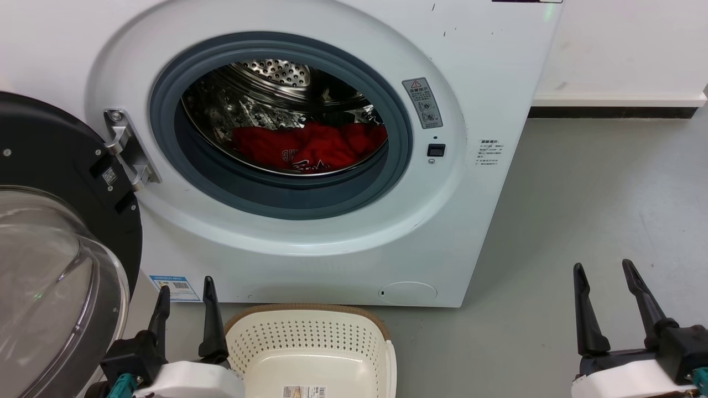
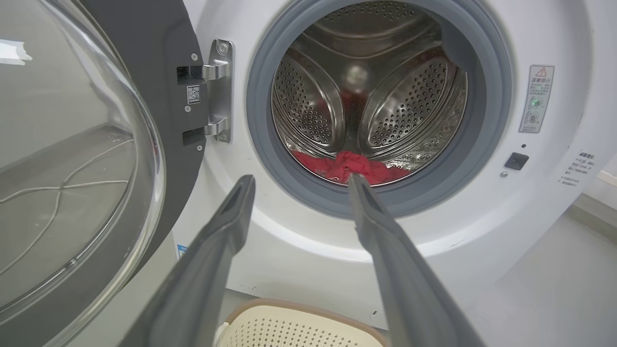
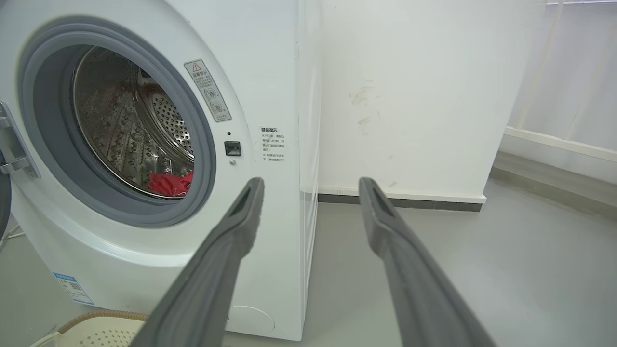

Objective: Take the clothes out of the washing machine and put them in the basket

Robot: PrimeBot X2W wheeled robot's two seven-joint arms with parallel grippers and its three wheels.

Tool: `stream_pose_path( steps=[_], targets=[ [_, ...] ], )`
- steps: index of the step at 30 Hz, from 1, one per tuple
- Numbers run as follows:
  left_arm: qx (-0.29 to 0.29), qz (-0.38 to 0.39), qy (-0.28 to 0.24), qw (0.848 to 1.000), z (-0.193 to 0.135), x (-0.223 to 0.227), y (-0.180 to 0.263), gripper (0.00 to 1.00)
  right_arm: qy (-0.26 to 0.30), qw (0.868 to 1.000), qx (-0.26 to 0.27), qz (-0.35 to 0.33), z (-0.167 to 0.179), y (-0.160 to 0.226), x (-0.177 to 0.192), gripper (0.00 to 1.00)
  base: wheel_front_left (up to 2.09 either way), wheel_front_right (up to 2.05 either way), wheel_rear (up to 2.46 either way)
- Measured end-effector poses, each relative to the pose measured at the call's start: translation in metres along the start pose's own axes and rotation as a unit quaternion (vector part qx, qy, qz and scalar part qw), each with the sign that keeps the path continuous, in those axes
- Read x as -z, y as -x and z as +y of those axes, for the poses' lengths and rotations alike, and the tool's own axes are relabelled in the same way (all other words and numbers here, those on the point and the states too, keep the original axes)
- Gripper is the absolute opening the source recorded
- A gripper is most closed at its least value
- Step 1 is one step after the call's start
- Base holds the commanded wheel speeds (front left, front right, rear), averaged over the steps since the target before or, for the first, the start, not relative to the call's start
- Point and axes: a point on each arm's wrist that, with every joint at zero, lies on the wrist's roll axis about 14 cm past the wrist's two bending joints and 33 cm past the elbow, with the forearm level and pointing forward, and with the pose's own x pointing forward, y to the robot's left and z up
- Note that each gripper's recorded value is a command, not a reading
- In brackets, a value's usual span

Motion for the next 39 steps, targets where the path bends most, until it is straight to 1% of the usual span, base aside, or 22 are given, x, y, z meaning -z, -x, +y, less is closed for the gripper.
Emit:
stream_pose_path(
  steps=[9, 25, 39],
  targets=[
    [0.006, -0.004, -0.033, 0.999, -0.001, 0.001, 0.002, 1.00, 0.040, 0.999, -0.009, -0.003, 0.002, 0.003, -0.001, 1.00, 0.00, 0.00, 0.00],
    [0.017, -0.007, -0.084, 0.996, -0.004, 0.005, 0.006, 1.00, 0.086, 0.996, -0.017, -0.011, 0.004, 0.005, -0.004, 1.00, 0.00, 0.00, 0.00],
    [0.014, -0.003, -0.083, 0.996, -0.002, 0.008, 0.007, 1.00, 0.068, 0.998, -0.008, 0.005, -0.001, 0.009, 0.007, 1.00, 0.00, 0.00, 0.00]
  ],
)
